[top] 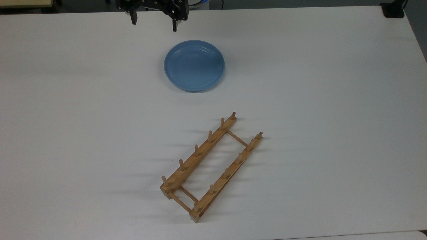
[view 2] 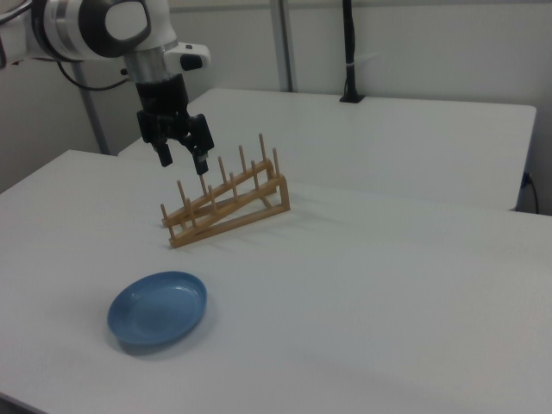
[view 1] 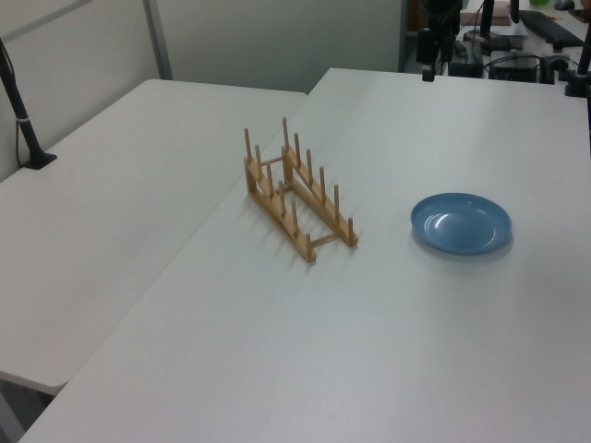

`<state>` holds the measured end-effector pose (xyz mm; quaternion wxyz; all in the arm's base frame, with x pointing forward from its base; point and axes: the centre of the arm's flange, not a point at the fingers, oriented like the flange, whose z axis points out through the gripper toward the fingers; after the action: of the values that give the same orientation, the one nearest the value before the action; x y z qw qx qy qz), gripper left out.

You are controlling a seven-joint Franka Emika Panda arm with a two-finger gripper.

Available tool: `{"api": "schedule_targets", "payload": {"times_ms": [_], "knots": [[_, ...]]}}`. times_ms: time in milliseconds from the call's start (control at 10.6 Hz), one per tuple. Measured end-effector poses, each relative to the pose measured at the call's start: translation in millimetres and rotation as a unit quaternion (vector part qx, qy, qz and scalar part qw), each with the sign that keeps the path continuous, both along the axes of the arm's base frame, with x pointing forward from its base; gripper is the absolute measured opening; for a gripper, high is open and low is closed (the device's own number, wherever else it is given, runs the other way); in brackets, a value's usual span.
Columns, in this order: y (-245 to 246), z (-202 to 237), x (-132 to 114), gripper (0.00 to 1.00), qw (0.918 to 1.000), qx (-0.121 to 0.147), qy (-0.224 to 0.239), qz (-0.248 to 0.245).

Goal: Place plate in plate rack
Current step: 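Lower the gripper to the blue plate's rim and grasp it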

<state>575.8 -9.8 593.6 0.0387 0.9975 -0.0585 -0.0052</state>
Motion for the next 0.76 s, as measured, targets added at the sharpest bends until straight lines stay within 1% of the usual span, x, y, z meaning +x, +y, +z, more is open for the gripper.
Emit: {"api": "schedule_targets", "payload": {"times_ms": [755], "knots": [[-2.3,-0.4,0.2,1.0,1.0,0.0,0.0,-0.002]]}}
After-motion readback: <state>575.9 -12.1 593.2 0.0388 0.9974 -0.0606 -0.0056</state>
